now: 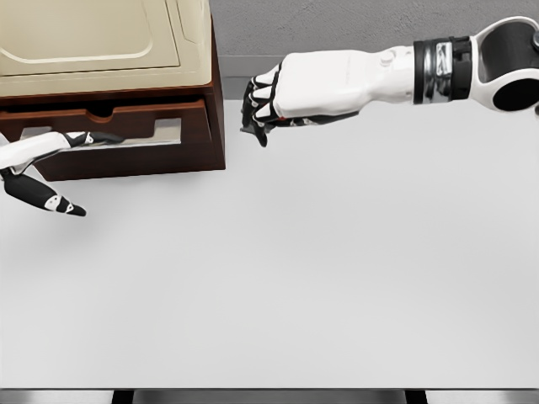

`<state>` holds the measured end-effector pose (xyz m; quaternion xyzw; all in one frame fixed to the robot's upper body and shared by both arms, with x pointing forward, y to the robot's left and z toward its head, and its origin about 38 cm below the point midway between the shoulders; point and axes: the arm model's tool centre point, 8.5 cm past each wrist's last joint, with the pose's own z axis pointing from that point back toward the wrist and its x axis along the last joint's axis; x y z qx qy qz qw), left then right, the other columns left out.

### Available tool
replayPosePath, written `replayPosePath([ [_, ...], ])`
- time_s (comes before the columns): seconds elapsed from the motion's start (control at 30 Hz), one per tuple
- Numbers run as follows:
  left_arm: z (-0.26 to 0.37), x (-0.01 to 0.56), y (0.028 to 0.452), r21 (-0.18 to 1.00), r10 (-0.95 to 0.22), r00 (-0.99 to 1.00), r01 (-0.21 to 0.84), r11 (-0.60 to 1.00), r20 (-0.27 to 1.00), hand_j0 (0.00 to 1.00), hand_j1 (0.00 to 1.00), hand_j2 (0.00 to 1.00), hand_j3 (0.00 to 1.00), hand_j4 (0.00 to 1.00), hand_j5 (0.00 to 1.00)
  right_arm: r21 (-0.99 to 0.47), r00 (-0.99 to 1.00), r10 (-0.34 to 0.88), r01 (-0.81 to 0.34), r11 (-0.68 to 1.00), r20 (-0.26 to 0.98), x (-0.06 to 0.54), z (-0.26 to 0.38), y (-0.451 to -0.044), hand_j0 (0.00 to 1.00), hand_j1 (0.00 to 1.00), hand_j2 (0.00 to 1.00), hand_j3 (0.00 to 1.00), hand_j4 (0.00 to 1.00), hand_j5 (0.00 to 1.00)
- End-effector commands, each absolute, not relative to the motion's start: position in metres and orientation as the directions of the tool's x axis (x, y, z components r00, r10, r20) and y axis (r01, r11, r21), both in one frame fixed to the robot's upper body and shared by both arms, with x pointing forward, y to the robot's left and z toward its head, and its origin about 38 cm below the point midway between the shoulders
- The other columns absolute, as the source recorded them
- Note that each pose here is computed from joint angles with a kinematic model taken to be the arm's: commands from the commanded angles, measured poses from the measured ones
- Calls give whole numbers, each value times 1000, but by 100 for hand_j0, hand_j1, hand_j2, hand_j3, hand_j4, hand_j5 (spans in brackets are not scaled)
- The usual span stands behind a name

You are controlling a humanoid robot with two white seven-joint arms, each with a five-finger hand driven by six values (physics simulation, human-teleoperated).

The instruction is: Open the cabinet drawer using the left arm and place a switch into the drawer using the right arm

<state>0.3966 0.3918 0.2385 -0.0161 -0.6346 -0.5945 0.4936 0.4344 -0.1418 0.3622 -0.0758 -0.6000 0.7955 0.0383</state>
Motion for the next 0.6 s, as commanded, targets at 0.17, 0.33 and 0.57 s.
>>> replayPosePath([
  [0.17, 242, 387, 381, 730, -531, -542, 639, 242, 651, 100, 100, 100, 100, 100, 100, -962, -985, 154, 27, -271, -71, 434, 363, -142, 49, 49, 49, 49, 49, 49],
  [0.33, 246, 384, 381, 731, -527, -546, 640, 239, 651, 100, 100, 100, 100, 100, 100, -962, -985, 156, 27, -272, -71, 435, 363, -143, 49, 49, 49, 49, 49, 49],
  [0.57, 252, 379, 380, 734, -519, -557, 639, 232, 649, 100, 100, 100, 100, 100, 100, -962, -986, 151, 29, -270, -72, 434, 364, -141, 49, 49, 49, 49, 49, 49],
])
